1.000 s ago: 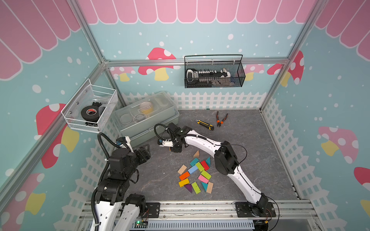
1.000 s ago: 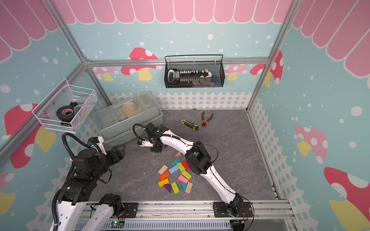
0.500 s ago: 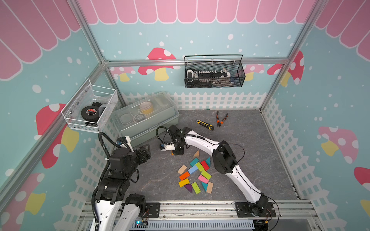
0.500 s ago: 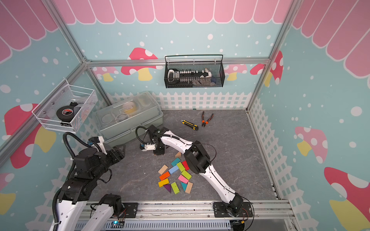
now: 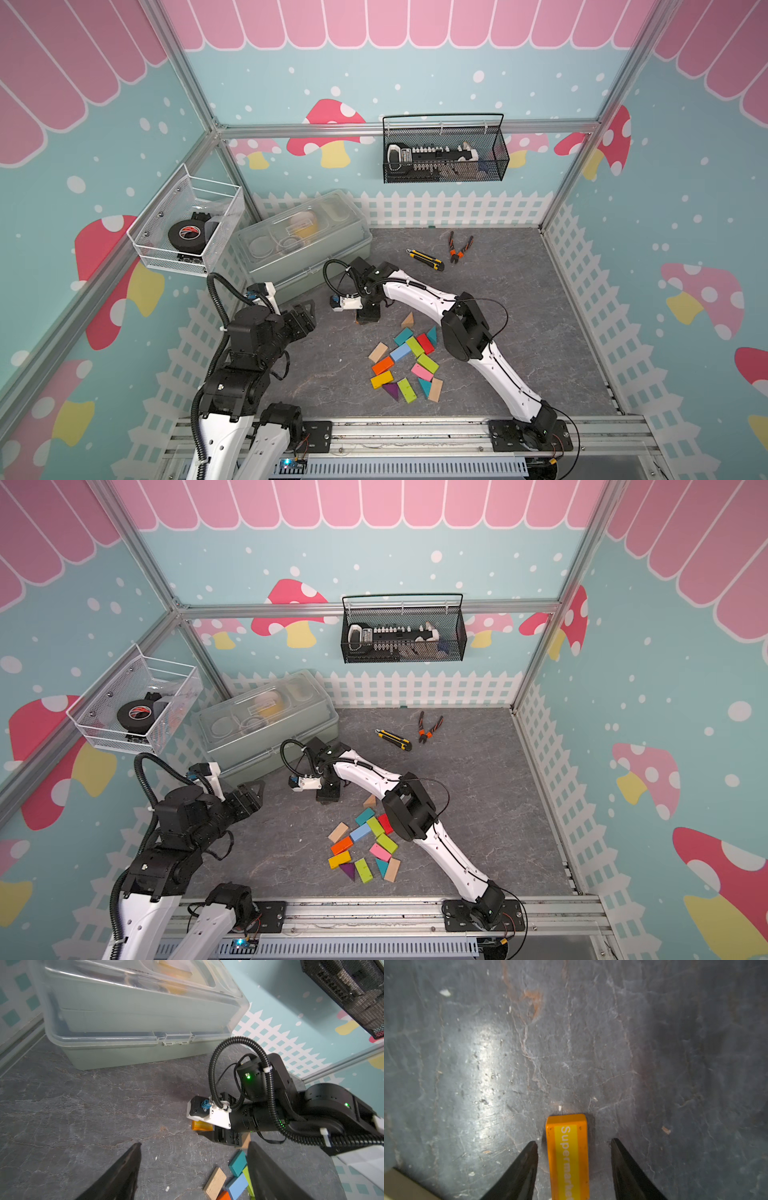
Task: Assemble a piece of candy with building blocks
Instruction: Place the building block at the center of the board, then pick up the building block from the center of the board.
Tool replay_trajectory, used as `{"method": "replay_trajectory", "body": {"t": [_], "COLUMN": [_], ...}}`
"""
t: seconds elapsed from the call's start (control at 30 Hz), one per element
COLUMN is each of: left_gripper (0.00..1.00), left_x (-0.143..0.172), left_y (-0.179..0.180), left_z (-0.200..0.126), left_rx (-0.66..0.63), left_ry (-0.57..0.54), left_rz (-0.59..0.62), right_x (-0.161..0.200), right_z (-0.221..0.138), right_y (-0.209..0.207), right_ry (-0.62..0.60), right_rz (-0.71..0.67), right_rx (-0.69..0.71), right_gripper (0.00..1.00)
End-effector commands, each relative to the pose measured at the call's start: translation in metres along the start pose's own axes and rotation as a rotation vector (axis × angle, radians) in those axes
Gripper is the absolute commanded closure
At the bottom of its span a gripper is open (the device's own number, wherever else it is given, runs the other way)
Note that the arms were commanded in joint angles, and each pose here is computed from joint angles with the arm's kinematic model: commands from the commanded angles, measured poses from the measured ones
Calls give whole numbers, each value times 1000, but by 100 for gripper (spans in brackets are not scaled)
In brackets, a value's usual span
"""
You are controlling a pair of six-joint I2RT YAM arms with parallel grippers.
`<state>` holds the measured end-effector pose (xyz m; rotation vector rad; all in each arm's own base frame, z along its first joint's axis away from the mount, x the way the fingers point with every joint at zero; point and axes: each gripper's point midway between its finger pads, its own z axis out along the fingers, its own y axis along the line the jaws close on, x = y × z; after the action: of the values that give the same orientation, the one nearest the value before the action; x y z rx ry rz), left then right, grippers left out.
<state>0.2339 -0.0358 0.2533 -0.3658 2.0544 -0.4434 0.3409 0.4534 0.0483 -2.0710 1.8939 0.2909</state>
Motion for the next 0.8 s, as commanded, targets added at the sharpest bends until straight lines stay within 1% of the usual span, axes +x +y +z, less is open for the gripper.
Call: {"method": "replay_trajectory", "body": {"t": [0.0, 0.07, 0.1, 0.13, 0.17, 0.2, 0.23, 0.3, 0.33, 0.4, 0.47, 0.53, 0.6, 0.7, 0.77], "left_gripper": [24, 26, 27, 28, 29, 29, 29, 29, 29, 29, 28, 29, 30, 30, 31], "left_x": [6, 10, 13, 17, 23, 28, 34, 52, 64, 91, 120, 149, 165, 183, 194], "left_y": [-18, -30, -34, -41, -46, -49, -60, -83, -95, -110, -119, -120, -120, -117, -107], "left_z": [3, 8, 12, 16, 18, 22, 25, 31, 36, 46, 54, 61, 64, 70, 77], "left_rx": [95, 143, 154, 163, 154, 108, 91, 87, 92, 94, 95, 72, 64, 58, 15], "left_ry": [46, 90, 117, 145, 172, 193, 211, 267, 313, 418, 516, 607, 657, 720, 764], "left_rz": [49, 61, 69, 102, 151, 222, 306, 440, 497, 583, 657, 727, 753, 761, 791], "right_x": [-33, -35, -31, -24, -19, -12, -3, 18, 31, 57, 85, 111, 132, 155, 165], "right_z": [-92, -137, -152, -166, -187, -209, -228, -243, -245, -244, -239, -229, -221, -213, -211], "right_y": [-22, -31, -33, -36, -35, -34, -31, -15, -4, 12, 27, 46, 61, 79, 84], "right_ry": [-164, -252, -287, -334, -393, -468, -538, -624, -641, -632, -617, -609, -605, -593, -591], "right_rz": [66, 162, 206, 267, 316, 369, 416, 488, 527, 595, 671, 712, 738, 758, 786], "right_rx": [91, 141, 159, 185, 222, 273, 319, 360, 370, 397, 437, 459, 484, 508, 528], "right_gripper": [42, 43, 43, 44, 44, 43, 43, 43, 42, 42, 43, 43, 43, 43, 44]}}
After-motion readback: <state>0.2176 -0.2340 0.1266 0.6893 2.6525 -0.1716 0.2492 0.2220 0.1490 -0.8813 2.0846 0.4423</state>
